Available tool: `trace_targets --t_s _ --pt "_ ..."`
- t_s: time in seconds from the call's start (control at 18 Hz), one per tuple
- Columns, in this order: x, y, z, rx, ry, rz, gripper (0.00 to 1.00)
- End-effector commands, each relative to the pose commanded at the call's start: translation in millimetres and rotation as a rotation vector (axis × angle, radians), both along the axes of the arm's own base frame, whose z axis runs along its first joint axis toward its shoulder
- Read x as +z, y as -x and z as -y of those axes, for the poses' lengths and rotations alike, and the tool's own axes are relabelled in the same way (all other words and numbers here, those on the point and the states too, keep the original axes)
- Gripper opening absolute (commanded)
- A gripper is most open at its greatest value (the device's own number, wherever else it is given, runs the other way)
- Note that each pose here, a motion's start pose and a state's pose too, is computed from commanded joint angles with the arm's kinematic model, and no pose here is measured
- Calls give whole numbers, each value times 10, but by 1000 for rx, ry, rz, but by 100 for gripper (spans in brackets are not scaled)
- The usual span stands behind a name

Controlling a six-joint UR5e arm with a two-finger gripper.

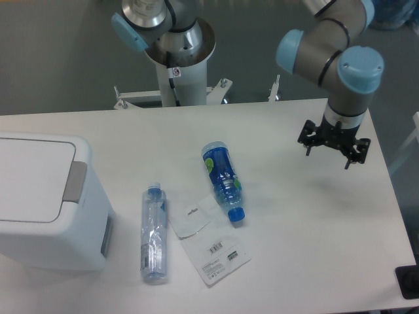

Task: Open the trash can
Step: 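Move the open gripper across the table toward the white trash can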

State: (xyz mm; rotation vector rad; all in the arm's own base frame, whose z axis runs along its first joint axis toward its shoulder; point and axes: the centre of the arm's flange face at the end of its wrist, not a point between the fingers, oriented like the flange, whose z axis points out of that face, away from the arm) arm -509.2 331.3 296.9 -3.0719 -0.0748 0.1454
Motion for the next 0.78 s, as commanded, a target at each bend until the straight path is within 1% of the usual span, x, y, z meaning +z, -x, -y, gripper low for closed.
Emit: trace_targets --t_s 0.06,0.11,0.33,0.44,0.56,0.67,0.78 --pt "63 -62 -54 56 -10 -4 100" --pt "70 -129 -144 91 -15 1 100" --pt "180 -384 -540 179 -44 14 100" --pt "339 -575 -657 217 -48 28 100" --pt "552 -793 -748 225 -50 60 100" --pt "842 -943 -836 235 -87 92 100" --pt "1164 -1095 -1052 276 -134 136 100"
